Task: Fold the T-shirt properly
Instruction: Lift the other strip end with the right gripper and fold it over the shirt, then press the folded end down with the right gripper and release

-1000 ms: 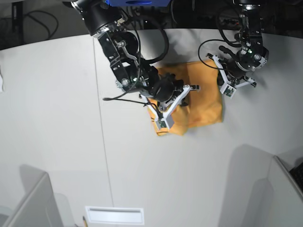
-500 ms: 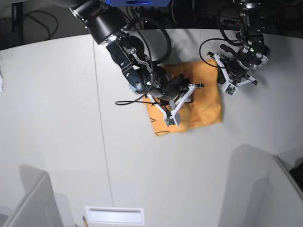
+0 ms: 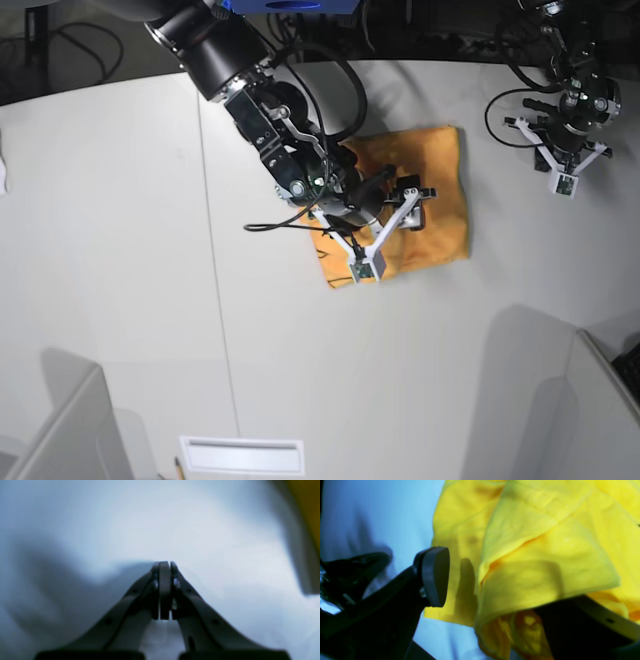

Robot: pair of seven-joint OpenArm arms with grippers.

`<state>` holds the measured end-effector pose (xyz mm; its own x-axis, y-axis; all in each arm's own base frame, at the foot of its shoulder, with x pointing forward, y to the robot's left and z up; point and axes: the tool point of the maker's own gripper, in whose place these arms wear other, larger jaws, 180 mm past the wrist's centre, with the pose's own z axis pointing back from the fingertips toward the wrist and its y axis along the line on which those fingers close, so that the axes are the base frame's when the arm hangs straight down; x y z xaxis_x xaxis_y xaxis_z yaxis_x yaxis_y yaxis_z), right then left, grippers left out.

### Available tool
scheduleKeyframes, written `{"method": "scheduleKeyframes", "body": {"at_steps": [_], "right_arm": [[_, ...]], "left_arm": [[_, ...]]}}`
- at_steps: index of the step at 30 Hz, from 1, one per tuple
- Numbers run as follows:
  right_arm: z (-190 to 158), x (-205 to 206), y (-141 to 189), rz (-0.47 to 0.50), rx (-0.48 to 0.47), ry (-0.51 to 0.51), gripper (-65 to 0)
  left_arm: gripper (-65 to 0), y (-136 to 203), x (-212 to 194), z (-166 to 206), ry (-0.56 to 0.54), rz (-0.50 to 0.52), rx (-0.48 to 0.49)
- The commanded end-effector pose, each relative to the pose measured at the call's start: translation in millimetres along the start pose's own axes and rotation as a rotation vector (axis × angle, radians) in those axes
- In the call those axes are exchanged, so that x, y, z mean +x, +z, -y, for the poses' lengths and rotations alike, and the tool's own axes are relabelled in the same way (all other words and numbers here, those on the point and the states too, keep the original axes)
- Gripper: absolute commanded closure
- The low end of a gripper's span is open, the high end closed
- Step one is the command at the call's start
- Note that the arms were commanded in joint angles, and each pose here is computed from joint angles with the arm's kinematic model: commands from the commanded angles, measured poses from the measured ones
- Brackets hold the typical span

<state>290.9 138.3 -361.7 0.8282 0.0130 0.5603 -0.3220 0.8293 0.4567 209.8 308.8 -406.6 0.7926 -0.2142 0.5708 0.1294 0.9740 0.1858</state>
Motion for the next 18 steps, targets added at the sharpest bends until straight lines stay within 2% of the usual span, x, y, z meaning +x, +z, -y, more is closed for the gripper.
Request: {"method": "scheduleKeyframes", "body": {"at_steps": [1, 4, 10, 18], "right_arm": [[-12, 23, 4, 0.059, 0.030, 0.011, -37.7], [-18, 30, 4, 0.067, 0.036, 0.036, -37.7], [-47, 16, -9, 0.022, 0.071, 0.163, -37.7], [-95, 26, -23, 0.052, 0.204, 0.288, -37.7]], "left_arm": [[0.0, 3, 9, -6, -0.011, 0.033, 0.010], [0.0, 3, 9, -6, -0.011, 0.033, 0.010], [0.0, 4, 12, -6, -0.013, 0.039, 0.011], [0.0, 5, 12, -6, -0.013, 0.039, 0.013]]}}
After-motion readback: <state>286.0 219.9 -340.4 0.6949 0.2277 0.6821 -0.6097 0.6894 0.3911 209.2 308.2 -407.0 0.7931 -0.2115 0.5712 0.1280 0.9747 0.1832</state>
